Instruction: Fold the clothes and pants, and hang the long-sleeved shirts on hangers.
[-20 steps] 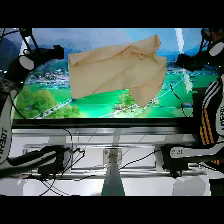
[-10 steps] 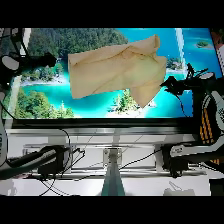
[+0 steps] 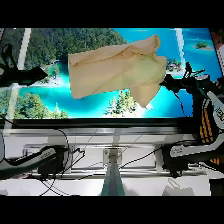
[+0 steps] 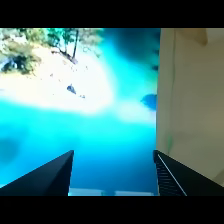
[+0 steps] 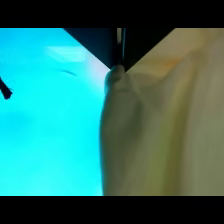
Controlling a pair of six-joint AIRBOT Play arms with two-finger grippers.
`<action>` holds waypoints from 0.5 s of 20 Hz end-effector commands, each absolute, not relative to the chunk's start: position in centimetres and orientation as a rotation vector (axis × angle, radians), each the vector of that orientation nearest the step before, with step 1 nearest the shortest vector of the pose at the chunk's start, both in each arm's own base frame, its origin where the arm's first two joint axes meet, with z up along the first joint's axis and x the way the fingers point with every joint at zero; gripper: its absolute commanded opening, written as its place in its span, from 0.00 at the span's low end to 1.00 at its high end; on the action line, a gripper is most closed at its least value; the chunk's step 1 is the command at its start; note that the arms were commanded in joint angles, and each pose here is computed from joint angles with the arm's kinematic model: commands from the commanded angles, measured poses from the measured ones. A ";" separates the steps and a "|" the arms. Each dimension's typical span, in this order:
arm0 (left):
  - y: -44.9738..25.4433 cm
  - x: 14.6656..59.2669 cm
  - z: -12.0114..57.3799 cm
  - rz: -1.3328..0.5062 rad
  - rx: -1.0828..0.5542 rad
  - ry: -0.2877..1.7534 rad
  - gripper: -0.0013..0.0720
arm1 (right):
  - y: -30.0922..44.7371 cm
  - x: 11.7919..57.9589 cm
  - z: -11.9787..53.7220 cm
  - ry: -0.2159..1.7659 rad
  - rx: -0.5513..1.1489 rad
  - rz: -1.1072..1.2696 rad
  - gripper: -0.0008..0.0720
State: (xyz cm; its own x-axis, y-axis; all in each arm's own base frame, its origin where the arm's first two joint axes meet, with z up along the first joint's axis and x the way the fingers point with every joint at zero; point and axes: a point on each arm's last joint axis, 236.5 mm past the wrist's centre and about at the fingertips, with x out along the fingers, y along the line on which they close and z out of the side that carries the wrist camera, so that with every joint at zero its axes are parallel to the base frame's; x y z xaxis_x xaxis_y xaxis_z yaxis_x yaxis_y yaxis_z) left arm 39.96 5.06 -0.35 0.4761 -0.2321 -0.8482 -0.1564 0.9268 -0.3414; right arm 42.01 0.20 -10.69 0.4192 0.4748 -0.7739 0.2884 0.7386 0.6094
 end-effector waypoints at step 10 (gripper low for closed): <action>-6.5 31.4 -12.0 -0.264 -0.531 1.412 0.74 | 0.1 42.4 -10.0 1.132 0.727 0.157 0.02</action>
